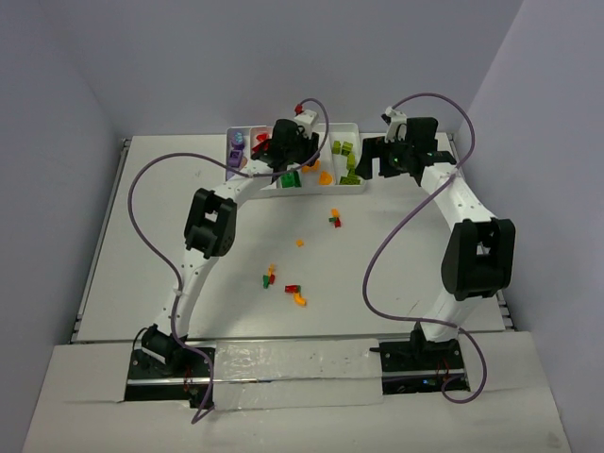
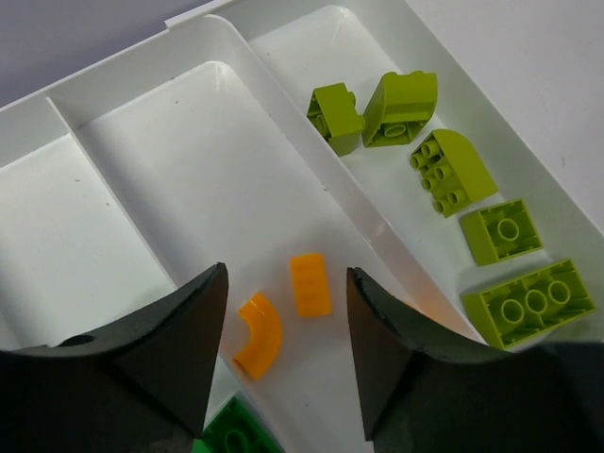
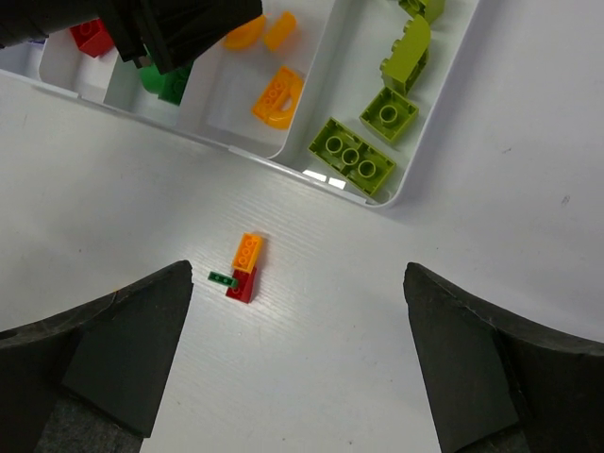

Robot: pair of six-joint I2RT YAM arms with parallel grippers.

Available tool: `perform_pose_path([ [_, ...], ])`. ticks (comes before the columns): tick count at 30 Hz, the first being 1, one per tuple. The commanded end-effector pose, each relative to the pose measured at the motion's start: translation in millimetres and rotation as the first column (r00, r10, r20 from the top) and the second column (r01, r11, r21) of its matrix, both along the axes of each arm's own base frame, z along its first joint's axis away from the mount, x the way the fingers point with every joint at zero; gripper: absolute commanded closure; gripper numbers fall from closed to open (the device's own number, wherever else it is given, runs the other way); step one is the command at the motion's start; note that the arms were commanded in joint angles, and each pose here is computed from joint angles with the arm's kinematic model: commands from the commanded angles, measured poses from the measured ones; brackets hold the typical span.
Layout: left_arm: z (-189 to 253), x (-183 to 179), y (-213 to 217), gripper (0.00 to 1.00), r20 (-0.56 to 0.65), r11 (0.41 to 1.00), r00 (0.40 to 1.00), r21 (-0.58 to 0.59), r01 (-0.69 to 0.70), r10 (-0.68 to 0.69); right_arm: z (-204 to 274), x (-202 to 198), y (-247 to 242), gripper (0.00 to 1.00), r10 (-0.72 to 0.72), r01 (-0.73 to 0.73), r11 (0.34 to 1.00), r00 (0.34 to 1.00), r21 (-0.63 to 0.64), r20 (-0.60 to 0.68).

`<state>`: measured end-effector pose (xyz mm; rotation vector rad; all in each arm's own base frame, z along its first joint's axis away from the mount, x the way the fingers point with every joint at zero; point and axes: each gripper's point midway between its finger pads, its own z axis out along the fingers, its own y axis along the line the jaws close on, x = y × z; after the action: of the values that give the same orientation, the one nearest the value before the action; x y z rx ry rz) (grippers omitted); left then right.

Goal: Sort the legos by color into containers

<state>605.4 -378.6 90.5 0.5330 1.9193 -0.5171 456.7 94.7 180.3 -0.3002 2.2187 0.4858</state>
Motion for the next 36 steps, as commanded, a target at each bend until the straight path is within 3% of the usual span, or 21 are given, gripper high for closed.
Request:
perform_pose_path([
  [1, 50.4, 15.3, -2.7, 0.32, 0.105, 0.998, 0.994, -0.067, -0.015, 0.022, 25.4, -8.0, 3.9, 0.0, 0.033, -0.033, 0.999, 0.997, -0.001, 0.065],
  [3, 60.5, 15.4, -3.5, 0.21, 0.121, 0.997, 0.992, -0.076, -0.006, 0.016, 25.1, -11.4, 4.5, 0.0, 0.043, -0.043, 0.999, 0.997, -0.001, 0.063],
  [7, 94.2, 13.6, 2.5, 0.21, 0.141, 0.994, 0.99, -0.106, -0.005, 0.02, 24.0, -21.7, 11.8, 0.0, 0.074, -0.073, 0.997, 0.995, -0.024, 0.063],
  [8, 97.1, 8.4, 9.8, 0.22, 0.097, 0.991, 0.995, -0.131, -0.011, 0.024, 21.4, -29.2, 16.1, 0.0, 0.082, -0.079, 0.996, 0.994, -0.048, 0.065],
  [12, 159.8, -19.5, 60.1, 0.24, 0.027, 0.97, 0.999, -0.241, -0.02, 0.027, 5.7, -59.6, 62.7, 0.01, 0.204, -0.197, 0.974, 0.978, -0.115, 0.053],
  [15, 180.1, -47.5, 113.0, 0.22, -0.027, 0.968, 0.998, -0.242, -0.061, 0.057, -12.1, -83.8, 104.9, 0.05, 0.299, -0.294, 0.942, 0.954, -0.162, 0.011],
  [20, 185.7, -97.9, 181.6, 0.15, -0.045, 0.982, 0.988, -0.119, -0.15, 0.146, -51.2, -104.2, 152.8, 0.15, 0.329, -0.352, 0.911, 0.934, -0.214, -0.136],
  [25, 180.6, -149.4, 239.6, 0.15, -0.078, 0.972, 0.971, -0.05, -0.231, 0.227, -91.1, -121.5, 180.8, 0.21, 0.347, -0.423, 0.87, 0.891, -0.253, -0.294],
  [30, 176.8, -177.6, 260.4, 0.15, -0.099, 0.962, 0.96, -0.06, -0.267, 0.26, -120.4, -122.1, 187.4, 0.23, 0.301, -0.424, 0.853, 0.876, -0.304, -0.378],
  [36, 165.2, -182.7, 261.8, 0.16, -0.126, 0.962, 0.959, -0.064, -0.264, 0.255, -138.5, -120.9, 189.2, 0.29, 0.279, -0.43, 0.846, 0.861, -0.316, -0.424],
])
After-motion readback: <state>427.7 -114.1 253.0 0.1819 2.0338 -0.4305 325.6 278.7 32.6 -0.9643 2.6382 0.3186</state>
